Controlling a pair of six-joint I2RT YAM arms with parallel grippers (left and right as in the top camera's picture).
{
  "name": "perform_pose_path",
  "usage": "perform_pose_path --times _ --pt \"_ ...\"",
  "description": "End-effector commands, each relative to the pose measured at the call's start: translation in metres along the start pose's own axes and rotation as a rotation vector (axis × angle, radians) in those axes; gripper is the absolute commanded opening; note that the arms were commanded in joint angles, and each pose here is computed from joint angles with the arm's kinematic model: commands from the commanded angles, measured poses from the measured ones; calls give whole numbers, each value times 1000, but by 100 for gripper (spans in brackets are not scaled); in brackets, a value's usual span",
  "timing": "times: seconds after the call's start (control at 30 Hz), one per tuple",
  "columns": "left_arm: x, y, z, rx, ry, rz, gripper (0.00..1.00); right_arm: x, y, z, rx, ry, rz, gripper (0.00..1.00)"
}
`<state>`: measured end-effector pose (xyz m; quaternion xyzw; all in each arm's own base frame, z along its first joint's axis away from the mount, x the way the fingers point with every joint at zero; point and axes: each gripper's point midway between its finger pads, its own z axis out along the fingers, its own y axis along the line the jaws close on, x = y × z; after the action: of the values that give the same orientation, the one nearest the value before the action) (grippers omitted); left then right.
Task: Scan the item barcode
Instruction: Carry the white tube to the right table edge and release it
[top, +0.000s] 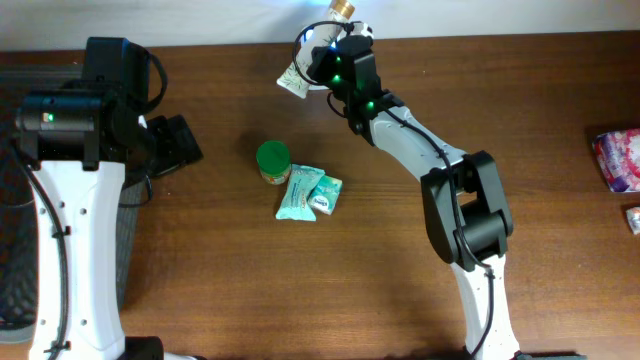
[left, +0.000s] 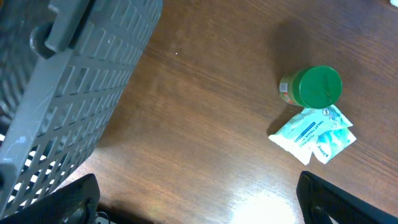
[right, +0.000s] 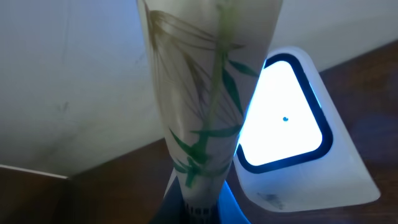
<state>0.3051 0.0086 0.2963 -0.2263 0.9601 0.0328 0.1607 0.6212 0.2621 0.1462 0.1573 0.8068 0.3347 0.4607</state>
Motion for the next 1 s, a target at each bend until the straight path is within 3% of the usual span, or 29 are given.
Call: perform_pose_path --times 0.0,0.07,0.2,0.3,0.4,0.53,0.77,0.83,0.9,0.97 --pt "-1 2 -8 11 -22 -20 99 -44 8 -14 -1 -71 -43 4" --pt "-1 2 -8 11 -23 -20 99 -66 -1 -27 35 -76 -59 4" --pt "-1 2 -8 11 -23 -20 99 -122 -38 -88 194 -27 -278 4" --pt "-1 2 -8 11 -23 -20 99 -147 -111 -149 398 118 -405 4" --pt "-1 2 -8 11 -22 -20 99 -142 -204 -211 582 388 -553 4" --pt "-1 2 -8 11 -23 -20 99 -143 -305 -286 853 547 -443 4" --pt "-1 2 -8 11 -23 -20 99 -139 -409 -347 985 584 -221 7" --pt "-1 2 -8 11 -23 -20 99 -138 -423 -357 1003 582 -188 26" --pt "-1 2 -8 11 -23 -20 99 -147 -439 -380 1102 548 -148 30" --pt "-1 2 -8 11 -22 -20 99 -155 -445 -402 1232 466 -43 49"
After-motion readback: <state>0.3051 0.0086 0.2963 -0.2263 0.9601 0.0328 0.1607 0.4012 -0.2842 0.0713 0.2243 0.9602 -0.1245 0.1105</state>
